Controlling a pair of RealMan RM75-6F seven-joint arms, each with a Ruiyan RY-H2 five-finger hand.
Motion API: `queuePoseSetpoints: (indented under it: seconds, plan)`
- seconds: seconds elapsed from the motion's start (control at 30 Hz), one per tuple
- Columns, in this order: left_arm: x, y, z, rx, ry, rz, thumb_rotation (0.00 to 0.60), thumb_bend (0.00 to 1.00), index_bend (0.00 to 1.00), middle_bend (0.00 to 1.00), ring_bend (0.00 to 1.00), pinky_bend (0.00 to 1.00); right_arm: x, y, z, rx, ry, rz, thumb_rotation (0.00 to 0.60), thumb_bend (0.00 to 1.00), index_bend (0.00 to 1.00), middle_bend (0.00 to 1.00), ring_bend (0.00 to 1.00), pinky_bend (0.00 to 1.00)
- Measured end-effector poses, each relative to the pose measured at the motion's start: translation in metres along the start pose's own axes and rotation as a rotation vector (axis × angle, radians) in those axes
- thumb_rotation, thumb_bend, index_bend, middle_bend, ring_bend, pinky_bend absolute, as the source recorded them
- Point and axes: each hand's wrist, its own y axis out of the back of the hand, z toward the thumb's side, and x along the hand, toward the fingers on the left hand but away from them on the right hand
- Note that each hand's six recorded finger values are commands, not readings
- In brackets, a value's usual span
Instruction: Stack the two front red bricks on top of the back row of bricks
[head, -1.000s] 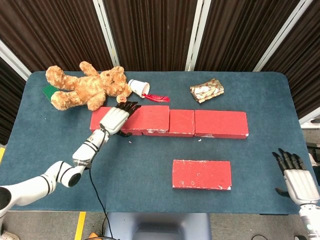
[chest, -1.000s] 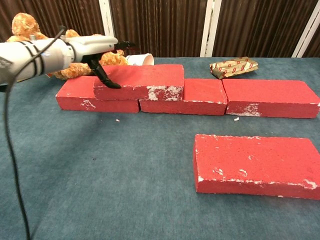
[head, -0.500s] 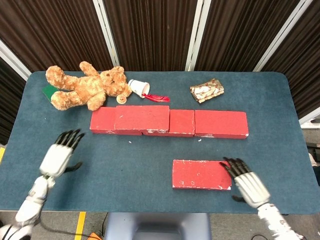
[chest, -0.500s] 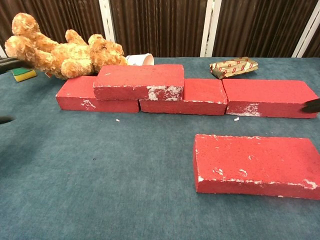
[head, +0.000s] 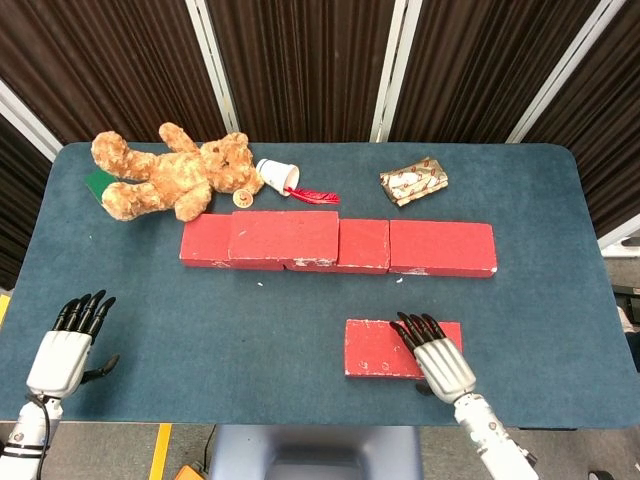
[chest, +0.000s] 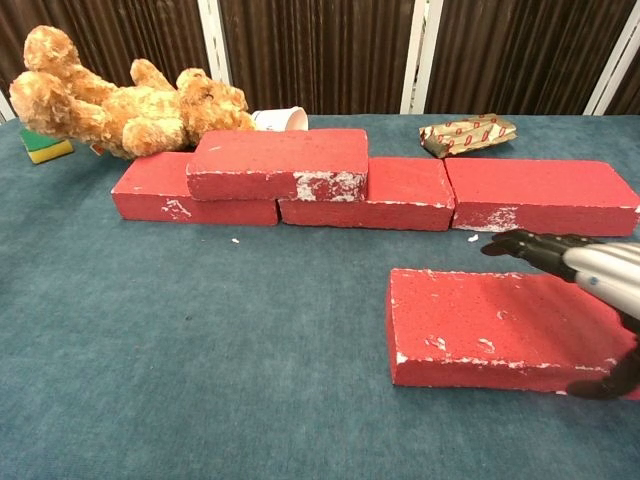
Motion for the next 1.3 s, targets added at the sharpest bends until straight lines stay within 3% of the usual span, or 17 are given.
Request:
queuePoseSetpoints:
  seconds: [0.23, 0.4, 1.03, 1.17, 1.2, 1.3]
  plan:
    - [-0.002, 0.008, -0.012, -0.015, 0.031, 0.026, 0.600, 0.23, 0.00, 0.00, 0.00, 0.10, -0.022, -0.006, 0.005, 0.010, -0.028, 0.028, 0.600, 0.04, 0.00, 0.00, 0.00, 0.00]
    - [-0.003, 0.008, -0.014, -0.007, 0.044, 0.011, 0.600, 0.23, 0.00, 0.00, 0.00, 0.10, -0.033, -0.010, 0.008, -0.009, -0.047, 0.073, 0.600, 0.04, 0.00, 0.00, 0.00, 0.00]
    - [-0.002, 0.005, -0.019, -0.007, 0.073, -0.035, 0.600, 0.23, 0.00, 0.00, 0.00, 0.09, -0.050, -0.009, 0.004, -0.036, -0.091, 0.134, 0.600, 0.04, 0.00, 0.01, 0.00, 0.00]
    - [-0.001, 0.005, -0.018, -0.006, 0.074, -0.036, 0.600, 0.23, 0.00, 0.00, 0.00, 0.09, -0.052, -0.008, 0.005, -0.055, -0.087, 0.137, 0.600, 0.04, 0.02, 0.15, 0.02, 0.07]
    - [-0.001, 0.005, -0.018, -0.005, 0.074, -0.036, 0.600, 0.23, 0.00, 0.00, 0.00, 0.09, -0.052, -0.007, 0.005, -0.060, -0.086, 0.134, 0.600, 0.04, 0.06, 0.21, 0.06, 0.10]
    - [-0.002, 0.004, -0.018, -0.004, 0.073, -0.037, 0.600, 0.23, 0.00, 0.00, 0.00, 0.09, -0.053, -0.003, 0.005, -0.072, -0.088, 0.112, 0.600, 0.04, 0.33, 0.42, 0.28, 0.25]
